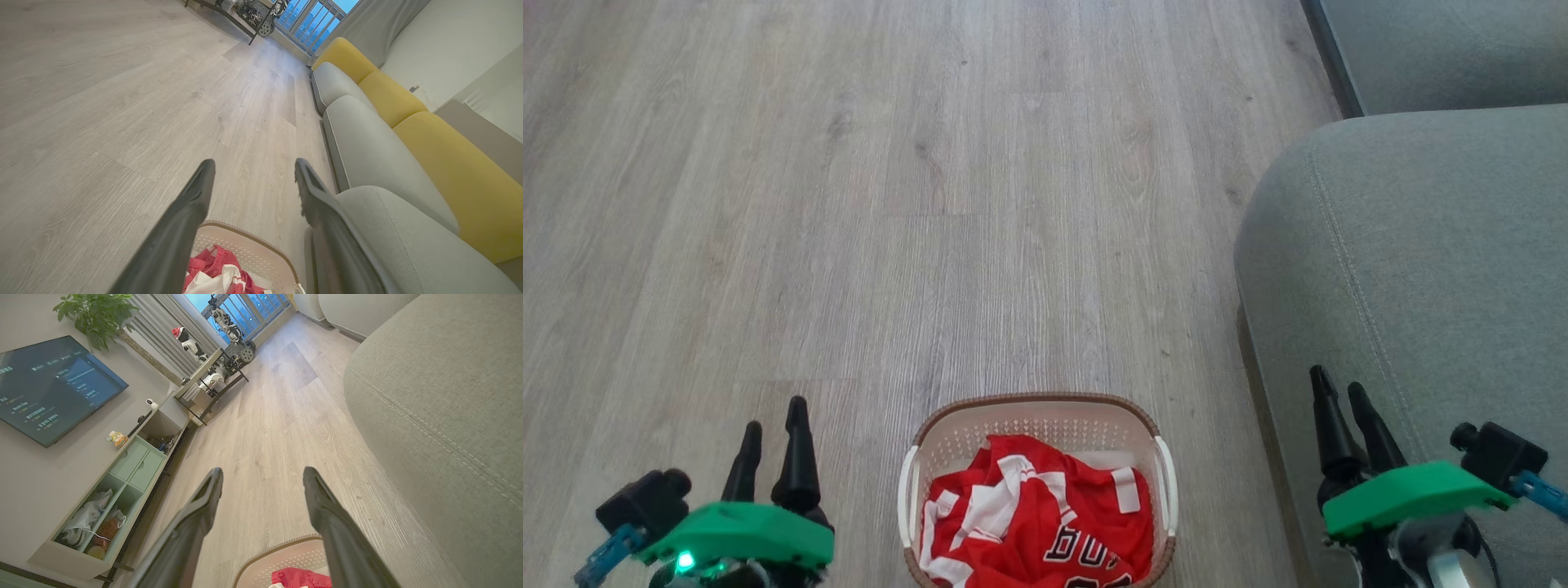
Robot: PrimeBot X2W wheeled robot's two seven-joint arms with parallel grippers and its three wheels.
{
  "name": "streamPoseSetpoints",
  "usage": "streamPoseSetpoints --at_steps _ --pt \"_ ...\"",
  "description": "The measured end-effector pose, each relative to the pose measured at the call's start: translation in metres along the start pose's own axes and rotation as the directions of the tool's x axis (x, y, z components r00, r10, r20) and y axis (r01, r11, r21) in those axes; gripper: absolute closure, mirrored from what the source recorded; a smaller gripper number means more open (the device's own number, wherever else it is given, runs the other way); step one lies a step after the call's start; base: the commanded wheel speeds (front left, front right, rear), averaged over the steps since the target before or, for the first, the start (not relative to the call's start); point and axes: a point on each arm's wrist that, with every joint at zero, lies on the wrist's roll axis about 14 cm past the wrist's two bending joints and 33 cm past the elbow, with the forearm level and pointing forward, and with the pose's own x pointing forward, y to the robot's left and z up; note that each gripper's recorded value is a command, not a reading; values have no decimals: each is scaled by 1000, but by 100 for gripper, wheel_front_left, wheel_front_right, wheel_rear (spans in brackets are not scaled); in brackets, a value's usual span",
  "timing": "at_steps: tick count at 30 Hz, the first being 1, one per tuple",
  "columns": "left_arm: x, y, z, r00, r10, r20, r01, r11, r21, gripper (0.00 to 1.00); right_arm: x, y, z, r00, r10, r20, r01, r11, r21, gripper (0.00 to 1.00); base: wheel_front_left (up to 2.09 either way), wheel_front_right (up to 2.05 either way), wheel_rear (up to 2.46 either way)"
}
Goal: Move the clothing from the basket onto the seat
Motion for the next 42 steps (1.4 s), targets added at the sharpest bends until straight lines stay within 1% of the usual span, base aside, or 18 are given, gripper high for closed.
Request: streamPoseSetpoints --at_steps 10,19,27,29,30,33,42 --pt "-6 1 -5 1000 -2 3 1 990 139 0 0 7 -3 1000 28 0 -28 992 -122 0 0 0 0" --pt "-9 0 -1 999 -6 32 -3 967 256 0 1 14 -2 998 59 5 -56 972 -228 0 0 0 0" --pt "-10 -7 3 998 -35 58 12 934 356 0 1 23 -3 995 98 6 -91 943 -319 0 0 0 0" --pt "-11 -8 4 997 -44 68 13 920 392 0 1 27 -4 993 114 6 -105 930 -352 0 0 0 0" --pt "-11 -8 4 997 -44 68 13 920 392 0 1 27 -4 993 114 6 -105 930 -352 0 0 0 0" --pt "-12 -10 6 995 -54 80 15 906 423 0 1 31 -3 992 130 10 -116 916 -384 0 0 0 0" --pt "-20 -8 3 994 -64 92 10 864 504 0 0 39 -3 986 168 11 -143 867 -478 0 0 0 0"
